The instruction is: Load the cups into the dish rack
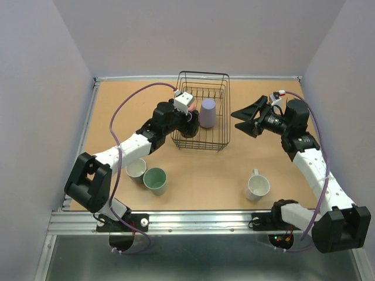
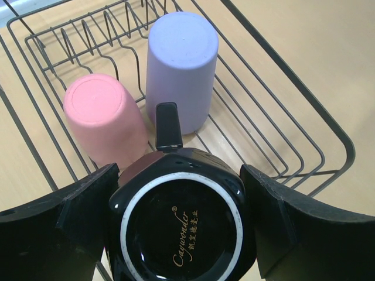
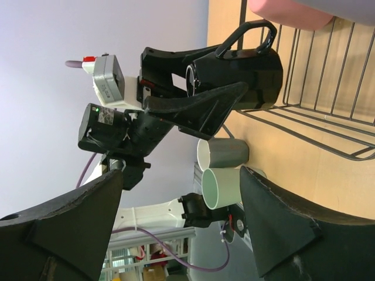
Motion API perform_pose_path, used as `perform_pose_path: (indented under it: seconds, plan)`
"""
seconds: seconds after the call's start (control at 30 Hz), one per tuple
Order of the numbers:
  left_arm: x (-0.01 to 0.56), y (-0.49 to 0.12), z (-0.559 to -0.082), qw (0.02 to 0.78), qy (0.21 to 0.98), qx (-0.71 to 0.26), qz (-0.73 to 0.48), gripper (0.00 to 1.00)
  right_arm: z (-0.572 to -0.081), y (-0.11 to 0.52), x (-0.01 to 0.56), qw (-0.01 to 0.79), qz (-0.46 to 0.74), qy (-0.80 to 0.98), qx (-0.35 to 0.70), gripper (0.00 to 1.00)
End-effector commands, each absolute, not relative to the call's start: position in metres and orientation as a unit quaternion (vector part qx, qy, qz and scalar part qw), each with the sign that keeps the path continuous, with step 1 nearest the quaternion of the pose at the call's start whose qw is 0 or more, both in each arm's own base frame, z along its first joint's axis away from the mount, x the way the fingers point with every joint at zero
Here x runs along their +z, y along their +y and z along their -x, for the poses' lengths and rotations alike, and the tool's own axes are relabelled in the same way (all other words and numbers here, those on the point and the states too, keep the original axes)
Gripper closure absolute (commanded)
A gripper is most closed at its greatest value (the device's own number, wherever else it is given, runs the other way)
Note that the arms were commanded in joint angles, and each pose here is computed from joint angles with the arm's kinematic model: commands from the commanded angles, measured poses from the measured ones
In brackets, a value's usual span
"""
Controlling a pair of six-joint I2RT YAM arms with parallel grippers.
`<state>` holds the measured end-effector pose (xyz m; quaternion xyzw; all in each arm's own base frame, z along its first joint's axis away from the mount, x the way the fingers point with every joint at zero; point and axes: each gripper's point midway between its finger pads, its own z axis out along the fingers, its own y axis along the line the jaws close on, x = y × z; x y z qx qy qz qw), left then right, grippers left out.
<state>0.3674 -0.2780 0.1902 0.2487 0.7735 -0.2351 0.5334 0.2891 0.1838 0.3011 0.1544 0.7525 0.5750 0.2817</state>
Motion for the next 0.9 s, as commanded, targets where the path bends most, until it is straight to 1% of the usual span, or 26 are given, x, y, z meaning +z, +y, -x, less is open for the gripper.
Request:
perform_pose_path:
  seconds: [0.0, 0.33, 0.6, 0.87]
  plan:
    - [0.237, -0.288, -0.383, 0.617, 0.705, -0.239, -0.257, 1.00, -0.286, 0.179, 0.299, 0.299, -0.152, 0.752, 0.567, 0.15]
    - [0.211, -0.295, -0.392, 0.605, 0.714, -0.223, -0.274, 1.00, -0.286, 0.178, 0.294, 0.300, -0.154, 0.758, 0.559, 0.15]
    - [0.180, -0.297, -0.386, 0.576, 0.733, -0.224, -0.285, 1.00, -0.287, 0.176, 0.289, 0.301, -0.157, 0.762, 0.552, 0.15]
    - [0.154, -0.296, -0.389, 0.551, 0.757, -0.217, -0.276, 1.00, -0.286, 0.177, 0.285, 0.297, -0.156, 0.765, 0.550, 0.14]
